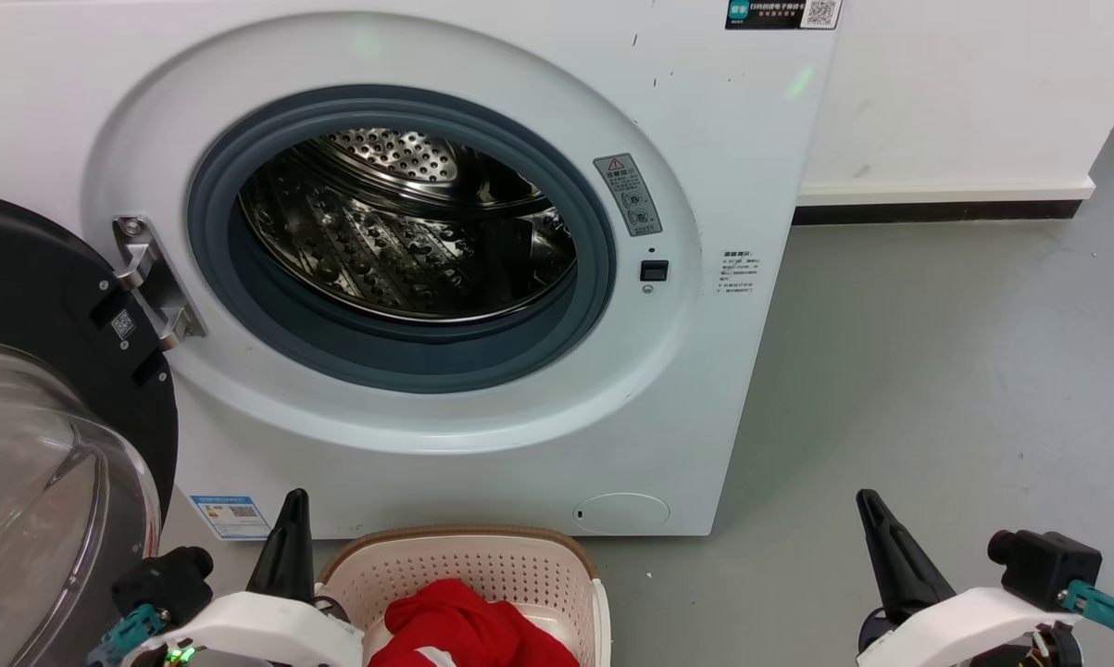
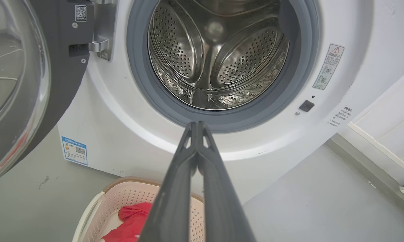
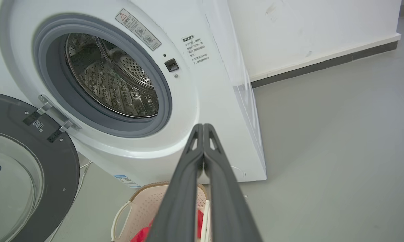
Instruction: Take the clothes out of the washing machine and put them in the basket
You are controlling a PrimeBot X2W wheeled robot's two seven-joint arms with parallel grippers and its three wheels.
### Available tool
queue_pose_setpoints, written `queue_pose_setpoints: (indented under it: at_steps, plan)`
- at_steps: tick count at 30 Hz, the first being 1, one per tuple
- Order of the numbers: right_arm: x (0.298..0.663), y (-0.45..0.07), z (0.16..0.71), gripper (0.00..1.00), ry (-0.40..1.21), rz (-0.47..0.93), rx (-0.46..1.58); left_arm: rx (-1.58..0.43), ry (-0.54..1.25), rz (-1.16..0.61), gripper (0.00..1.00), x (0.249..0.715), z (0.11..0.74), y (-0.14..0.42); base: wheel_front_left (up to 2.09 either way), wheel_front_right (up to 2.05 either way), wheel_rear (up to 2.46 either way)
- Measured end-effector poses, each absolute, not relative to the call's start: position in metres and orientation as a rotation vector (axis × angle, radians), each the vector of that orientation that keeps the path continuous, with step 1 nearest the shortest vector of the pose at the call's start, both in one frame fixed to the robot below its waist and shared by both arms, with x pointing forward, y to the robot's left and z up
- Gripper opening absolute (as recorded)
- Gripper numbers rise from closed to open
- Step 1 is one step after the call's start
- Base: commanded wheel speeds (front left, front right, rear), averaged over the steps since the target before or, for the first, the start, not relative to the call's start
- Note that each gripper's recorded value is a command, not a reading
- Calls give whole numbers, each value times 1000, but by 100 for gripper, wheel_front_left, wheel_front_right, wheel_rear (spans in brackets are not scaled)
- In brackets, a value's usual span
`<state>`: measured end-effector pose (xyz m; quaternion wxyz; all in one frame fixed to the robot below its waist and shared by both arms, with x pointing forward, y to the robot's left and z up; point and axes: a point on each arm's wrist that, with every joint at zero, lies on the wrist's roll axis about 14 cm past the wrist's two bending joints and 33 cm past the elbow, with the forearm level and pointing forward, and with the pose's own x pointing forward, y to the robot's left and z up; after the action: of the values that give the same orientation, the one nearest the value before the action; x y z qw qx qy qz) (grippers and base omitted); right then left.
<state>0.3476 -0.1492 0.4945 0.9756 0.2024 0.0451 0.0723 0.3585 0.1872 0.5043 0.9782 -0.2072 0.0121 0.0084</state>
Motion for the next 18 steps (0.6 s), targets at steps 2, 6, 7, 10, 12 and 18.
queue_pose_setpoints:
  at_steps: [2, 6, 7, 10, 12, 18]
  plan:
    - [349, -151, 496, 0, 88, 141, 443, -452, 32, 24, 0, 359, 503, 188, 0, 0, 0]
    - [353, -153, 498, 0, 84, 132, 510, -520, 35, 24, 0, 362, 503, 189, 0, 0, 0]
    - [353, -154, 498, 0, 84, 129, 526, -536, 36, 24, 0, 362, 503, 188, 0, 0, 0]
    - [354, -156, 497, 0, 85, 121, 575, -585, 46, 31, 0, 362, 501, 189, 0, 0, 0]
    - [356, -157, 499, 0, 80, 118, 604, -615, 51, 32, 0, 363, 500, 190, 0, 0, 0]
    - [357, -162, 498, 0, 84, 101, 696, -704, 57, 37, 0, 366, 500, 191, 0, 0, 0]
